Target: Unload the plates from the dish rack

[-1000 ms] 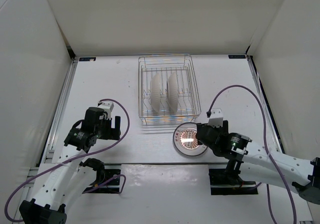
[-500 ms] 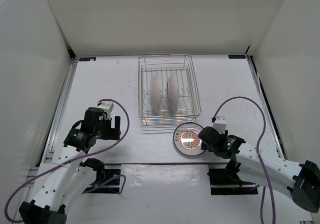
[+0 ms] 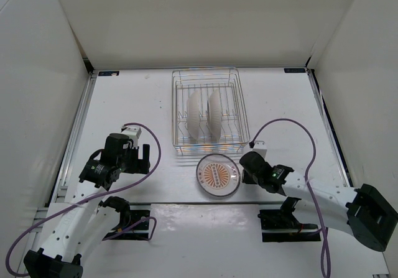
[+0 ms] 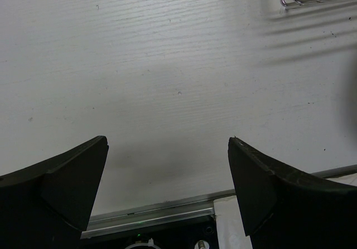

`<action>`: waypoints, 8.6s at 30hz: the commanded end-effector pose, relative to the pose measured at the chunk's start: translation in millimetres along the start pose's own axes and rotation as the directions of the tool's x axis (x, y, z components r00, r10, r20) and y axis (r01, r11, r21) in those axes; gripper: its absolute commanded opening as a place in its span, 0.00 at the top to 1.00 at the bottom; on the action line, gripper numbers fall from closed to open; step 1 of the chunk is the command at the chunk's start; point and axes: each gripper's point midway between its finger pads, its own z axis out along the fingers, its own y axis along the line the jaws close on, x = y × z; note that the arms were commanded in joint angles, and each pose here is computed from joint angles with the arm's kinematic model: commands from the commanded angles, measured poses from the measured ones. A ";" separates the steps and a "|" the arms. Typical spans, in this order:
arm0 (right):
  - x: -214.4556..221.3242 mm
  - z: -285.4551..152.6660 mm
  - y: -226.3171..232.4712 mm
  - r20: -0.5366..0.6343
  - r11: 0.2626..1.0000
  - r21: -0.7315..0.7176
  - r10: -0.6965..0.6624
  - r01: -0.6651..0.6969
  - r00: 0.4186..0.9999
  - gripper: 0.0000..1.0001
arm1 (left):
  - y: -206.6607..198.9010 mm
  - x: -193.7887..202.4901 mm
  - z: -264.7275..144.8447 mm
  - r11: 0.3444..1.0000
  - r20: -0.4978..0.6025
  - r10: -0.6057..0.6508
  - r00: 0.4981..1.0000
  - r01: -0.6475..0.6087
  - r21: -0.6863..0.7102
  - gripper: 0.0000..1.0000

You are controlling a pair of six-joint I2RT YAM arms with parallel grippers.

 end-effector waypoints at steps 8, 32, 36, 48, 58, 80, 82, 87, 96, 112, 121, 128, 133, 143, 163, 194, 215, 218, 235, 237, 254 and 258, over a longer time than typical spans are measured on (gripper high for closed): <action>29.0 -1.8 -2.0 -0.133 1.000 -0.005 -0.018 0.017 0.991 0.93 | -3.3 -9.1 -4.3 1.000 0.027 0.000 1.000 -0.001 0.017 0.00; -222.8 -100.3 133.5 0.500 0.873 -0.322 -0.173 0.367 0.849 0.42 | -4.8 -10.4 -6.7 1.000 0.039 -0.002 0.999 0.001 0.027 0.00; -229.2 -81.5 146.3 0.448 0.850 -0.373 -0.187 0.373 0.874 0.42 | -6.2 -11.7 -7.5 0.999 0.052 0.003 0.999 -0.005 0.035 0.00; -236.9 -33.6 173.7 0.372 0.768 -0.501 -0.224 0.398 0.901 0.66 | -7.3 -12.3 -8.0 0.999 0.056 0.001 0.998 -0.003 0.043 0.00; -269.2 -46.3 184.9 0.424 0.759 -0.475 -0.245 0.445 0.872 0.92 | -6.6 -11.6 -7.1 0.999 0.046 0.005 0.999 -0.007 0.038 0.00; -339.5 -114.4 189.6 0.572 0.803 -0.481 -0.015 0.351 0.820 1.00 | -7.4 -11.0 -7.5 0.999 0.046 0.004 0.999 -0.006 0.043 0.00; -331.7 -101.2 183.8 0.561 0.809 -0.483 -0.008 0.335 0.828 1.00 | -6.9 -9.4 -6.6 0.999 0.042 0.003 0.999 -0.005 0.041 0.00; -320.7 -80.5 179.5 0.520 0.805 -0.512 0.013 0.300 0.854 1.00 | -7.6 -11.0 -7.4 0.999 0.048 0.005 0.999 -0.007 0.044 0.00; -315.4 -72.8 194.9 0.423 0.694 -0.690 0.159 0.204 0.892 1.00 | -7.2 -9.4 -7.5 0.999 0.044 0.008 0.999 -0.010 0.043 0.00; -339.3 -101.7 170.3 0.482 0.671 -0.713 0.263 0.201 0.836 1.00 | -7.1 -10.0 -7.5 0.999 0.048 0.006 0.999 -0.008 0.043 0.00; -346.7 -112.8 142.8 0.513 0.700 -0.702 0.371 0.129 0.774 1.00 | -7.1 -10.1 -7.0 0.999 0.047 0.007 0.999 -0.009 0.043 0.00; -372.7 -146.5 161.0 0.533 0.641 -0.737 0.353 0.216 0.769 1.00 | -7.2 -8.5 -6.2 0.999 0.034 0.007 0.999 -0.009 0.042 0.00; -384.7 -194.3 151.6 0.625 0.686 -0.662 0.285 0.300 0.727 1.00 | -7.2 -8.9 -7.3 0.999 0.040 0.007 0.999 -0.009 0.043 0.00; -359.7 -226.3 76.8 0.680 0.914 -0.344 0.084 0.216 0.729 1.00 | -7.5 -10.0 -7.5 0.999 0.048 0.004 0.999 -0.006 0.044 0.00; -198.0 -60.9 -75.3 0.163 0.937 0.338 -0.150 0.088 0.975 1.00 | -3.6 -2.5 -6.5 0.998 0.032 -0.067 0.997 0.067 0.012 0.00; -124.1 19.6 -58.3 -0.119 0.968 0.245 -0.027 0.056 0.992 0.50 | 2.6 1.9 -2.2 0.997 0.017 -0.077 0.997 0.078 -0.027 0.00; -106.5 -164.9 -65.4 0.081 0.997 0.076 -0.008 0.002 0.997 0.27 | -58.4 -111.0 -4.1 0.944 0.288 -0.263 0.921 0.184 0.275 0.00; -94.6 -172.3 -79.0 0.083 0.993 0.119 -0.025 0.015 0.996 0.27 | -89.5 -161.1 -41.3 0.954 0.336 -0.167 0.927 0.066 0.292 0.00; -98.9 -173.1 -85.1 0.243 0.995 0.098 -0.024 0.000 0.970 0.26 | -199.8 -264.0 15.3 0.813 0.425 0.543 0.724 -0.326 -0.483 0.00; -98.4 -174.9 -85.6 0.252 0.996 0.094 -0.018 -0.006 0.967 0.24 | -196.1 -263.1 21.0 0.778 0.393 0.575 0.718 -0.331 -0.533 0.00; -101.4 -175.9 -84.7 0.330 0.998 0.062 0.001 -0.022 0.944 0.16 | -168.3 -231.9 70.0 0.729 0.210 0.555 0.805 -0.350 -0.588 0.42; -102.1 -173.5 -84.7 0.340 0.998 0.060 0.004 -0.026 0.940 0.15 | -162.3 -230.2 75.8 0.727 0.185 0.546 0.817 -0.353 -0.589 0.58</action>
